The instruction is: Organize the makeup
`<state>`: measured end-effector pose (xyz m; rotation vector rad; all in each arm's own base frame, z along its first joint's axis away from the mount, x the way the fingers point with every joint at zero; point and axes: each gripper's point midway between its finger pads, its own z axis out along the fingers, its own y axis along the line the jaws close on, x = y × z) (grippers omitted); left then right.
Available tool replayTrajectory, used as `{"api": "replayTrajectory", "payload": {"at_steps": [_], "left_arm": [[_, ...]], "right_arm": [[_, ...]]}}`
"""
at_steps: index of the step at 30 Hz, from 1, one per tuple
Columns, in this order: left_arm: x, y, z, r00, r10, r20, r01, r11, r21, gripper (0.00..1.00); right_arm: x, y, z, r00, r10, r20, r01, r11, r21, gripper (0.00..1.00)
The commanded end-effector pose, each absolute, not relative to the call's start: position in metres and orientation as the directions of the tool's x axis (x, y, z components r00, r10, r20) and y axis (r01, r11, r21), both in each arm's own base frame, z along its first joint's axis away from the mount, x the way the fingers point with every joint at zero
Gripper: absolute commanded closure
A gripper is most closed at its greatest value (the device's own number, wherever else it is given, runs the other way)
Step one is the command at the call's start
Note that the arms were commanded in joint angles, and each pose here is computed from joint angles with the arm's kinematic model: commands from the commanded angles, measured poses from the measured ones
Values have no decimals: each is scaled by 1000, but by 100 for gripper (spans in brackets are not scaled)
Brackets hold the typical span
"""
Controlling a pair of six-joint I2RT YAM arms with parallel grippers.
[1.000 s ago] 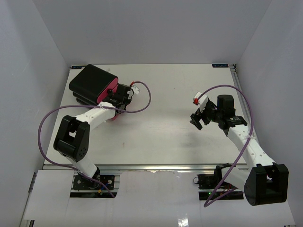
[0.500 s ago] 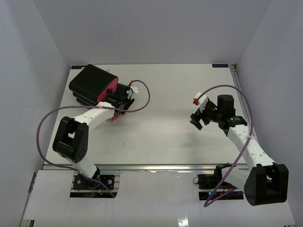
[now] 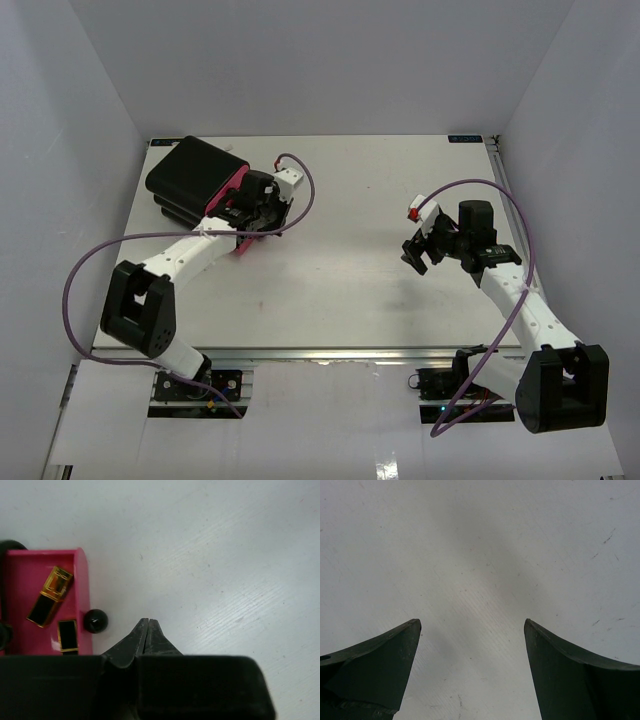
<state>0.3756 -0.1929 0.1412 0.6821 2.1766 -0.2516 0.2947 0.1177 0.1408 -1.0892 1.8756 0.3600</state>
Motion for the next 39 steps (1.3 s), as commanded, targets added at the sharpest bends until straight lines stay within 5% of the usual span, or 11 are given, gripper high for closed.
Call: {"api": "replayTrajectory", "payload": {"at_steps": [1, 15, 29, 39], "left_arm": [[374, -177, 95, -647, 338, -683, 420, 906, 50, 92], [403, -148, 43, -689, 399, -605, 217, 910, 353, 82], [435, -111, 44, -675, 475, -565, 58, 797, 602, 30], [454, -93, 46, -690, 462, -557, 42, 794, 606, 25]], "right_arm": [[298, 117, 141, -186, -541, -820, -801, 567, -193, 10], [298, 117, 138, -190, -543, -818, -805, 563, -187, 10], [297, 117, 142, -181, -543, -820, -804, 561, -195, 10], [298, 117, 142, -178, -547, -818, -803, 561, -200, 10]]}}
